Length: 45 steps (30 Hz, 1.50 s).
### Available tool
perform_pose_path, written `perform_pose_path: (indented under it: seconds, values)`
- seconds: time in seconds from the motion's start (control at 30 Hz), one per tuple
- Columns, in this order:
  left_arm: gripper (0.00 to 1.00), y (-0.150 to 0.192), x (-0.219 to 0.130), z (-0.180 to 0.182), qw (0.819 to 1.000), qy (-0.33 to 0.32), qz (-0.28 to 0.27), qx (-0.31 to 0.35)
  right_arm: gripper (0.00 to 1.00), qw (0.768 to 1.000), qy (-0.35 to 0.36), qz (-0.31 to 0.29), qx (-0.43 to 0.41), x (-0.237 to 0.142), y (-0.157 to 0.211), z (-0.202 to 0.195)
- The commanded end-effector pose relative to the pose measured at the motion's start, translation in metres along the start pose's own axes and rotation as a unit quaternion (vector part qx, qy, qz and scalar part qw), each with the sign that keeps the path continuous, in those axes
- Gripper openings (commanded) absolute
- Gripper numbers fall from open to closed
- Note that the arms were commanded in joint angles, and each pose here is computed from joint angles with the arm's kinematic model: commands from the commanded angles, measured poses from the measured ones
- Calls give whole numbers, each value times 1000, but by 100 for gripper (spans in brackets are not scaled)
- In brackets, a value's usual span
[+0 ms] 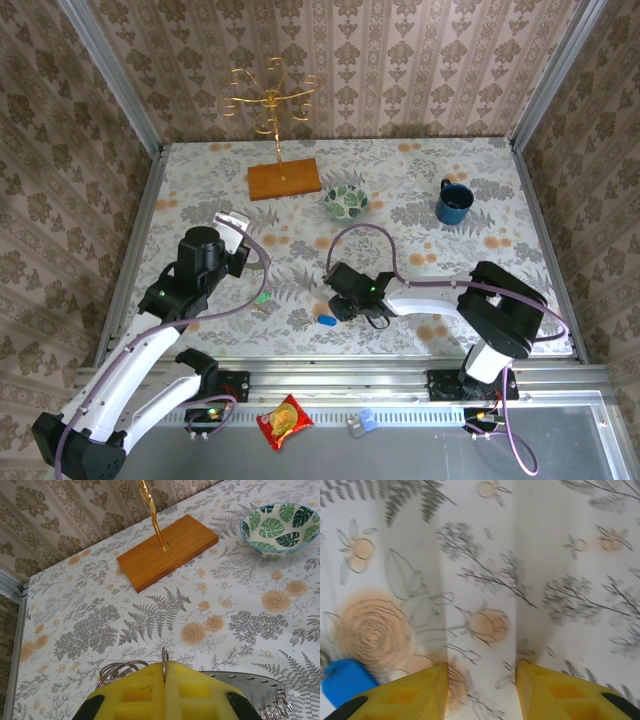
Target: Put the keys on the keyring
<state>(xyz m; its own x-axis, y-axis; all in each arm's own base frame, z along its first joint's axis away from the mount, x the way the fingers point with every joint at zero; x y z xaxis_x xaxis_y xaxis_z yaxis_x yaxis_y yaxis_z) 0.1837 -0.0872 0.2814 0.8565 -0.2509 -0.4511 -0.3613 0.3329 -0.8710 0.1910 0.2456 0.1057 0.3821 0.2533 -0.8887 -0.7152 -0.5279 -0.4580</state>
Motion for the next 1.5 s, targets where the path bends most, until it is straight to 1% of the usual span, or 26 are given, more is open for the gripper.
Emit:
perform_pose_path:
  seconds: [0.0, 0.13, 0.23, 0.37, 0.57, 0.8, 1.1, 1.2, 1.47]
  values:
    - [0, -20, -7, 3, 999, 4, -45, -6, 43, 999, 38, 31, 14, -5, 17, -14]
    - [0, -21, -8, 3, 999, 8, -45, -3, 44, 1000, 14, 15, 19, -15, 9, -11]
    - [0, -21, -9, 2, 999, 9, -45, 0, 48, 1000, -14, -2, 23, -21, 0, -5]
    - [0, -20, -11, 2, 999, 8, -45, 2, 55, 998, -54, -24, -4, -27, -10, 13]
    - [0, -18, -13, 3, 999, 2, -45, 3, 58, 995, -89, -24, -42, -20, -17, 42]
    - [0, -18, -13, 3, 999, 3, -45, 4, 61, 994, -88, -18, -69, -5, -26, 57]
    - [0, -19, -14, 3, 999, 3, -49, 4, 54, 993, -74, 6, -91, 6, -24, 60]
    - [0, -18, -13, 3, 999, 4, -47, 4, 52, 993, -55, 10, -100, 8, -24, 62]
    - [0, -19, -17, 2, 999, 12, -44, 13, 37, 997, 4, -2, -76, 4, -22, 47]
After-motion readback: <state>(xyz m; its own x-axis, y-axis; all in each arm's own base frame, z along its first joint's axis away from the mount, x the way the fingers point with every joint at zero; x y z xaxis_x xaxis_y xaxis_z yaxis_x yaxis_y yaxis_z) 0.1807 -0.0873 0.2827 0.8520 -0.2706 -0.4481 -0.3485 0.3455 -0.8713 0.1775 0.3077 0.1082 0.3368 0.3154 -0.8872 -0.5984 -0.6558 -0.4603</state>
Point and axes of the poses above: each hand's point on the last joint's axis, 136 mm out from that joint toward the fingers, its own x axis out along the fingers, its own z axis along the line the jaws close on, y = z × x, the point moved 10 cm from there along -x, back along the fingers, and after that the axes turned 4 degrees about -x, right-handed, at the moved point
